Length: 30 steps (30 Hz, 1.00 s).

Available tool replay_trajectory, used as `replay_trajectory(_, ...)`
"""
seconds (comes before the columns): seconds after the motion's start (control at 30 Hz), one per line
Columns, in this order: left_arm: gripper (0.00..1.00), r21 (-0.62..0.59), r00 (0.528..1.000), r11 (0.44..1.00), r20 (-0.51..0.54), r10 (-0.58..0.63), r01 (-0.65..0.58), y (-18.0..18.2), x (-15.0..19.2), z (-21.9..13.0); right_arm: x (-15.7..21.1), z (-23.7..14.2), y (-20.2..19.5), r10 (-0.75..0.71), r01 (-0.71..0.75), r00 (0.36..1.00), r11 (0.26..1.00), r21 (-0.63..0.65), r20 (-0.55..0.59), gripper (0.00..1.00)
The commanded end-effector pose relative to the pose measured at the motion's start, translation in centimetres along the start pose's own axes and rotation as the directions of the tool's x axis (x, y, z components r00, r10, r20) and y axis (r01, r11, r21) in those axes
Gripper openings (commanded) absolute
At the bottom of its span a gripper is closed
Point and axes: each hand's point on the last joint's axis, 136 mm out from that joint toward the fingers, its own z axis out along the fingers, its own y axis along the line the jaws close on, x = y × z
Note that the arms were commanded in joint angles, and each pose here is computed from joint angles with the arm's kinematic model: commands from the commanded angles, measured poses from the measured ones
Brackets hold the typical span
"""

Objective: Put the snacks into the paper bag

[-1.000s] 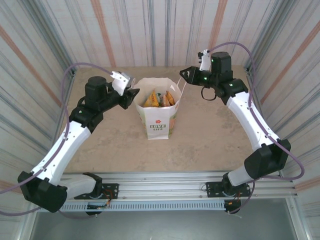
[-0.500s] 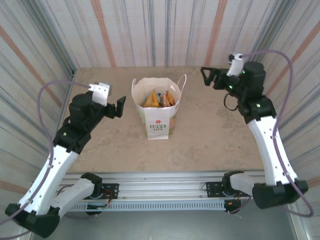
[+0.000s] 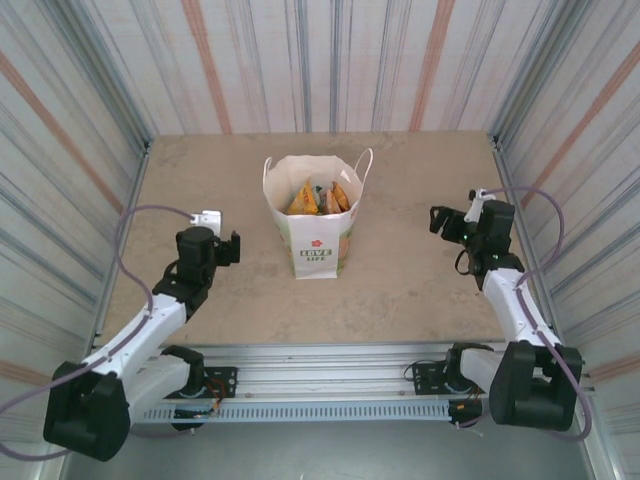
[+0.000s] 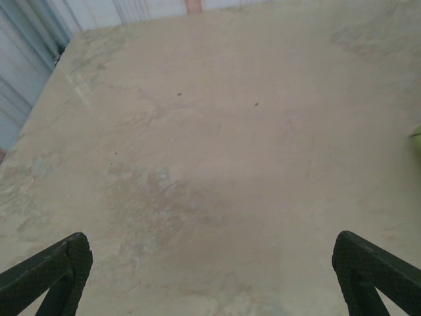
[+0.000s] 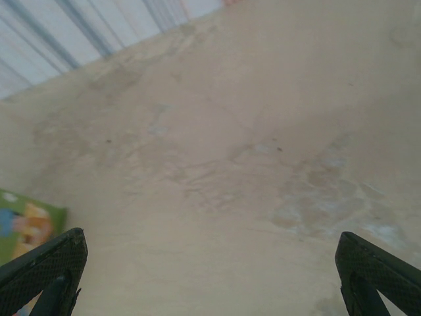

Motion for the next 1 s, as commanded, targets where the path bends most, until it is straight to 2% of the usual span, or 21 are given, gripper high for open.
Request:
replay_trajectory(0.0,0.99,-0.085,0.989,0.995,0.145,-0.034,0.046,2.2,-2.4,1.4,-1.7,0.5,-0.9,-0.104,0.1,0.987,0.994,0.037,0.126,0.99)
replay_trajectory(0.2,0.99,-0.036,0.979,0.997,0.196,-0.055,0.063,2.4,0.3,3.8,0.9,1.6,-5.0,-0.068,0.05,0.989,0.991,0.127,0.134,0.99)
replay_trajectory(0.3,0.99,-0.003,0.973,1.0,0.231,-0.024,0.025,1.9,0.0,4.9,1.6,2.1,-5.9,-0.084,0.064,0.988,0.987,0.144,0.131,0.99)
replay_trajectory(0.37,0.99,-0.006,0.978,0.999,0.204,-0.04,0.042,2.0,1.1,5.9,2.0,2.8,-6.1,-0.088,0.07,0.986,0.99,0.126,0.143,0.99)
replay_trajectory(0.47,0.99,-0.067,0.965,0.996,0.259,-0.039,0.058,3.0,1.7,6.9,1.8,3.6,-6.1,-0.072,0.057,0.982,0.994,0.093,0.174,0.99)
replay_trajectory(0.5,0.99,-0.063,0.982,0.995,0.174,-0.068,0.08,3.0,2.5,7.2,1.8,4.0,-6.2,-0.052,0.039,0.986,0.996,0.083,0.157,0.99)
replay_trajectory(0.53,0.99,-0.069,0.986,0.992,0.134,-0.1,0.11,3.6,2.4,7.6,1.7,4.3,-6.1,-0.035,0.024,0.987,0.997,0.069,0.16,0.99)
replay_trajectory(0.63,0.99,-0.068,0.989,0.991,0.1,-0.112,0.119,3.9,2.5,8.6,2.0,5.2,-5.4,-0.039,0.037,0.983,0.999,0.013,0.178,0.99)
replay_trajectory(0.83,0.99,-0.055,0.989,0.992,0.105,-0.106,0.113,3.7,2.4,8.6,4.6,6.8,-2.5,-0.216,0.221,0.965,0.975,-0.015,0.146,0.99)
replay_trajectory(0.87,0.99,-0.053,0.989,0.992,0.101,-0.105,0.111,3.6,2.4,8.7,4.0,7.0,-2.2,-0.227,0.233,0.956,0.973,-0.007,0.188,0.99)
replay_trajectory(0.93,0.99,-0.055,0.989,0.992,0.102,-0.105,0.111,3.6,2.4,8.7,4.4,7.1,-3.0,-0.218,0.215,0.968,0.976,0.04,0.124,0.99)
replay_trajectory(0.97,0.99,-0.054,0.989,0.992,0.099,-0.106,0.111,3.6,2.4,8.7,3.9,7.4,-3.1,-0.22,0.213,0.963,0.975,0.06,0.153,0.99)
